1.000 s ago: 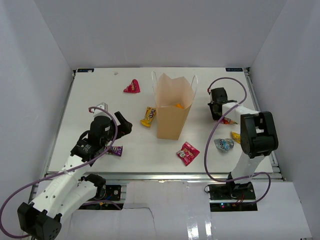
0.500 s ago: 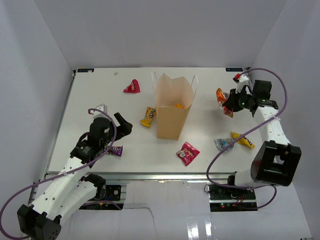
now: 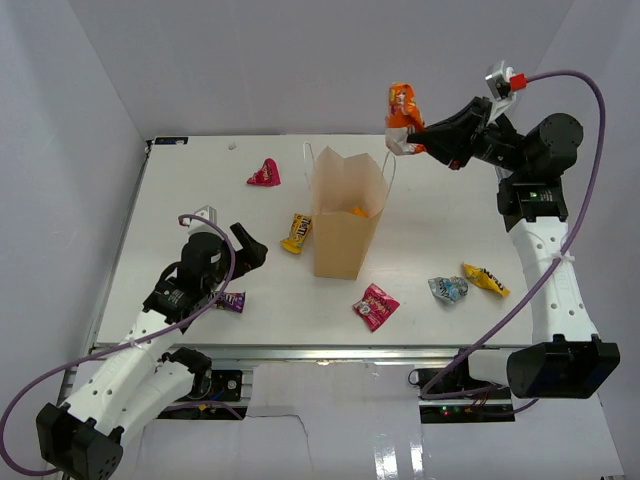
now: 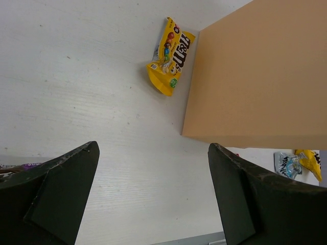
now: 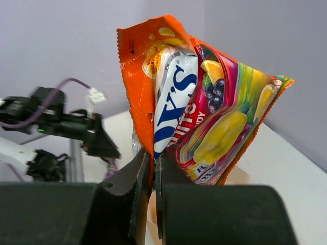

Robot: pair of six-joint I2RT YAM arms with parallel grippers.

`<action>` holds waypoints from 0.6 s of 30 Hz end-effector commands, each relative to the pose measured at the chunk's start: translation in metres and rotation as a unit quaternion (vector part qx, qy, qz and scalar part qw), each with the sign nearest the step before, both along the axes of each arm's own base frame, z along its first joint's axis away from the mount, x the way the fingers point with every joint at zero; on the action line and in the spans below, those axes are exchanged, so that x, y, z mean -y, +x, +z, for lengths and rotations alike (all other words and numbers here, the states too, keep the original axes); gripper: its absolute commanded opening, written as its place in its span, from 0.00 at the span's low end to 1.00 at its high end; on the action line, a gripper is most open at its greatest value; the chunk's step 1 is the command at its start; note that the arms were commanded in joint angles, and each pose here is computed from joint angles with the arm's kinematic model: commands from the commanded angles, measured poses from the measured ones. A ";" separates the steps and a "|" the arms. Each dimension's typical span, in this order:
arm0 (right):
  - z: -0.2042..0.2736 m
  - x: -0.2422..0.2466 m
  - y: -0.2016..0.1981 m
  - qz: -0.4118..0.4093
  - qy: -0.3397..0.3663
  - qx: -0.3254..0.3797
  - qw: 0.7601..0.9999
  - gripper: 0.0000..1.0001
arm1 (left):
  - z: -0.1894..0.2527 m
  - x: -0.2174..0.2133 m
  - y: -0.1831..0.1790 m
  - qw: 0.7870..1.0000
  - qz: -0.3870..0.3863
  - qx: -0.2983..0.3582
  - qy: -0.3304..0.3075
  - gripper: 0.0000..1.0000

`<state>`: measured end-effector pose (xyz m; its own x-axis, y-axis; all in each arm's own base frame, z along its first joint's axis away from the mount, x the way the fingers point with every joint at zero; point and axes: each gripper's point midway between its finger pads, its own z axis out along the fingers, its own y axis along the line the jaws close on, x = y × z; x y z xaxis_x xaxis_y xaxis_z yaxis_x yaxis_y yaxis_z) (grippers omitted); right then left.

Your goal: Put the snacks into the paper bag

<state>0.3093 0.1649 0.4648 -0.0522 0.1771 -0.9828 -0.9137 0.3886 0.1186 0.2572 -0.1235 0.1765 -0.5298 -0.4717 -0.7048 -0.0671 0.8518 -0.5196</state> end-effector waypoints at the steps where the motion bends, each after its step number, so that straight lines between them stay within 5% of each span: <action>1: 0.057 -0.035 -0.043 0.091 0.055 0.034 0.994 0.08 | 0.008 0.004 0.002 1.000 -0.003 0.008 -0.017 0.98; 6: 0.051 -0.051 -0.036 0.100 0.068 0.008 0.993 0.08 | 0.008 0.004 -0.003 0.999 0.002 0.010 -0.036 0.98; 11: -0.011 -0.068 -0.015 0.077 0.044 -0.072 0.993 0.08 | 0.008 0.001 -0.008 0.999 0.016 0.007 -0.052 0.98; 16: -0.057 -0.072 -0.009 0.063 0.023 -0.123 0.990 0.16 | -0.001 -0.004 -0.013 0.992 0.071 -0.021 -0.104 0.98; 18: -0.068 -0.073 -0.008 0.052 0.012 -0.130 0.990 0.27 | -0.006 -0.004 -0.014 0.985 0.097 -0.036 -0.138 0.98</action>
